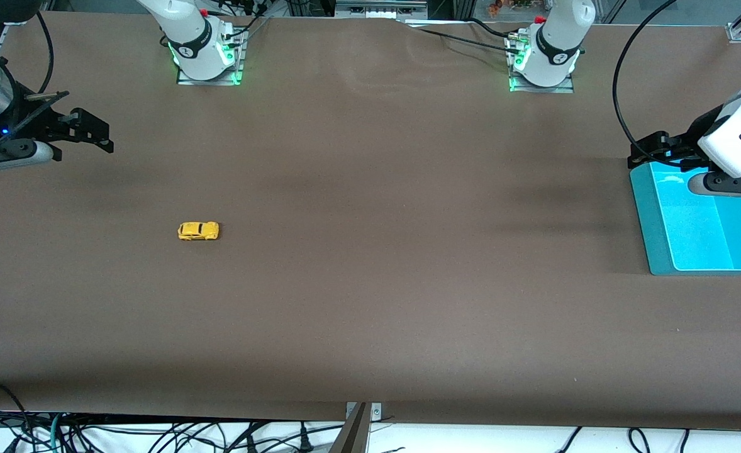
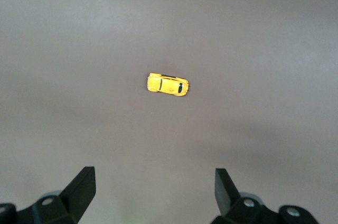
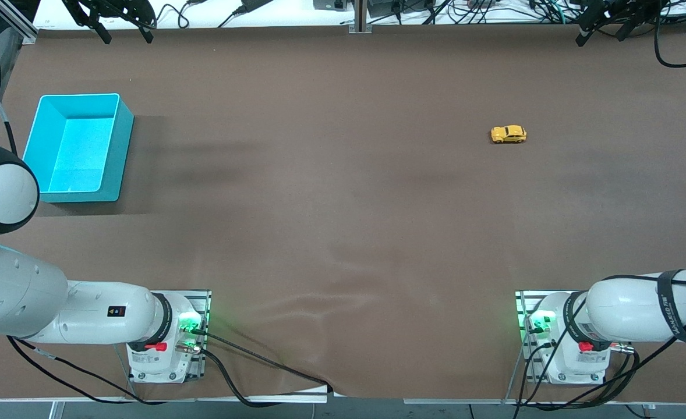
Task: Wind and store yellow beetle car
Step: 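Reach the right gripper down over the yellow beetle car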
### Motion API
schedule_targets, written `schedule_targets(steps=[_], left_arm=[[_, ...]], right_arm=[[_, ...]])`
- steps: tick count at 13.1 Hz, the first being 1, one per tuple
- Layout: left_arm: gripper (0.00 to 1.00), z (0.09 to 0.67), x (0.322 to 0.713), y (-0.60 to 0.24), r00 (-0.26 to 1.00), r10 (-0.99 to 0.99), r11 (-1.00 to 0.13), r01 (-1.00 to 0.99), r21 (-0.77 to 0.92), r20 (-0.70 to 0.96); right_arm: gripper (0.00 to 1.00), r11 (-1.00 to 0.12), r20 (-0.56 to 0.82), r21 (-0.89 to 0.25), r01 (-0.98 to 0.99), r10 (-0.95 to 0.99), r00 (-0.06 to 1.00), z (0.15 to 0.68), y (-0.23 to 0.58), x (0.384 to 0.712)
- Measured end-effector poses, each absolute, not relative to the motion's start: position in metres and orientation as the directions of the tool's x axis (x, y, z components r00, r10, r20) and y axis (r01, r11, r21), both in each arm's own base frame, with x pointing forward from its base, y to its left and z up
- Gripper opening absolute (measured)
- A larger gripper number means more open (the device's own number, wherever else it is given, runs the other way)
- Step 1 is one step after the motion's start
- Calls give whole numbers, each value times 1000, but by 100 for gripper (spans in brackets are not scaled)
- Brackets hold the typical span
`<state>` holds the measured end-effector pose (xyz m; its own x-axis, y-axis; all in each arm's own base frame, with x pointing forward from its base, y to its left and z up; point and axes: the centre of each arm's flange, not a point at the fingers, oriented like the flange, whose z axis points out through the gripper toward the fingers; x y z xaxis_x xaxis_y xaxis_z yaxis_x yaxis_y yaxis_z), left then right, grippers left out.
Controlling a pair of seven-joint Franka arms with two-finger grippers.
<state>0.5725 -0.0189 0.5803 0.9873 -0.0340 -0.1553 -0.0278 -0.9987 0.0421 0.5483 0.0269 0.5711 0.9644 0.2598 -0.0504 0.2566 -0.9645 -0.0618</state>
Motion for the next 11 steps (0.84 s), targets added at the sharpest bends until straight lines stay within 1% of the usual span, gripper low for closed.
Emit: schedule_targets(steps=[2,5,7,8,10,11], left_arm=[[100,580,573,-19,987,-34,-999,-28,42,-156],[100,580,573,-19,987,-35,-999,-28,42,-156],[100,580,573,-19,987,-34,-999,-28,42,-156],[100,580,573,-19,987,-34,-999,-28,42,-156],[100,580,573,-19,987,-34,-999,-27,42,-156],[100,580,573,-19,987,-34,-999,-27,42,-156]], right_arm=[[100,-919,-76,-84,384,390,918,545,26,560],[100,-829,-81,-116,547,557,827,489,30,589],[100,-713,-43,-116,692,699,714,448,40,603],[100,-631,-18,-108,768,774,634,426,45,605],[100,-466,20,-80,881,883,469,380,51,598],[100,-406,26,-74,911,912,409,360,51,591]])
